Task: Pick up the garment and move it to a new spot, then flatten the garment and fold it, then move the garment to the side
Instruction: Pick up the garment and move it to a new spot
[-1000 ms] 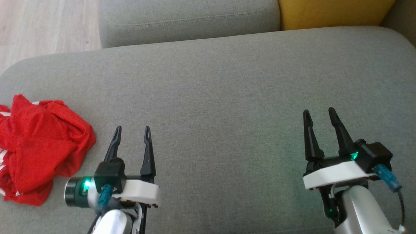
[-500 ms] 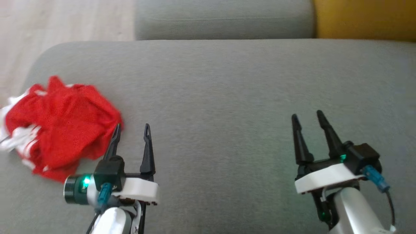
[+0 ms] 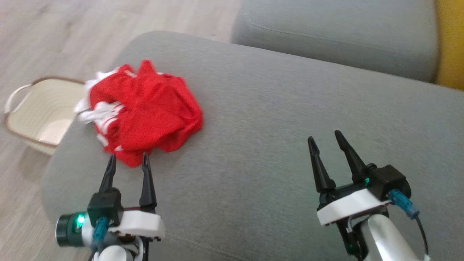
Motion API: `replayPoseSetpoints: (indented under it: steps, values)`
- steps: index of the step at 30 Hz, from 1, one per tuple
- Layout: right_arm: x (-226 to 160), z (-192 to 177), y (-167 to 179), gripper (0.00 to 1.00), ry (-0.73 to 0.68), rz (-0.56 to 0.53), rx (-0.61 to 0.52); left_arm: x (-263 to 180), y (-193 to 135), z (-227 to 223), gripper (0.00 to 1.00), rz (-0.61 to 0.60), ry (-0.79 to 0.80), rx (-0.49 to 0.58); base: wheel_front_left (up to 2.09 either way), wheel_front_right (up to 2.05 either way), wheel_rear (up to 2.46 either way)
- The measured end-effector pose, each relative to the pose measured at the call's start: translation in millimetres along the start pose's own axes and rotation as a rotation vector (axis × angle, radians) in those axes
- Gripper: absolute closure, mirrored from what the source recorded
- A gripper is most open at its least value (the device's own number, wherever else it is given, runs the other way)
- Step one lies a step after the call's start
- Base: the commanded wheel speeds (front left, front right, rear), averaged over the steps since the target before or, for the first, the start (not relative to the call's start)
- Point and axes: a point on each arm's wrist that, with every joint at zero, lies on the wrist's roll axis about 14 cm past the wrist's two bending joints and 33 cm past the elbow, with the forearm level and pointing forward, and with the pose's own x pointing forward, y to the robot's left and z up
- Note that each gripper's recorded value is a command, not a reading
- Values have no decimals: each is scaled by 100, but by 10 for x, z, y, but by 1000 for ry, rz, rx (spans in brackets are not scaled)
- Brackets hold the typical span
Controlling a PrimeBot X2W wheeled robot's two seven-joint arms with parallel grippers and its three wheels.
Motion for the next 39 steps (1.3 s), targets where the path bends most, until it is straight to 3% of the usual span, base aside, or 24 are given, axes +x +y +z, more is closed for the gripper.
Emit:
replayPoseSetpoints:
  steps: [9, 21, 29, 33, 39]
  values:
    - [90, -133, 493, 0, 41, 146, 19, -273, 445, -24, 0, 141, 11, 4, 0, 0, 0]
    - [77, -155, 438, 0, 50, 127, 23, -250, 567, 39, 0, 170, -11, -18, 0, 0, 0]
    - [37, -189, 65, 0, 48, 25, 18, -16, 747, 67, 0, 207, -16, -13, 0, 0, 0]
    - [65, -160, -230, 0, 38, -48, 1, 255, 745, 81, 0, 172, -19, -7, 0, 0, 0]
    - [101, -108, -716, 0, 23, -165, -28, 689, 734, -323, 0, 114, 128, 0, 0, 0, 0]
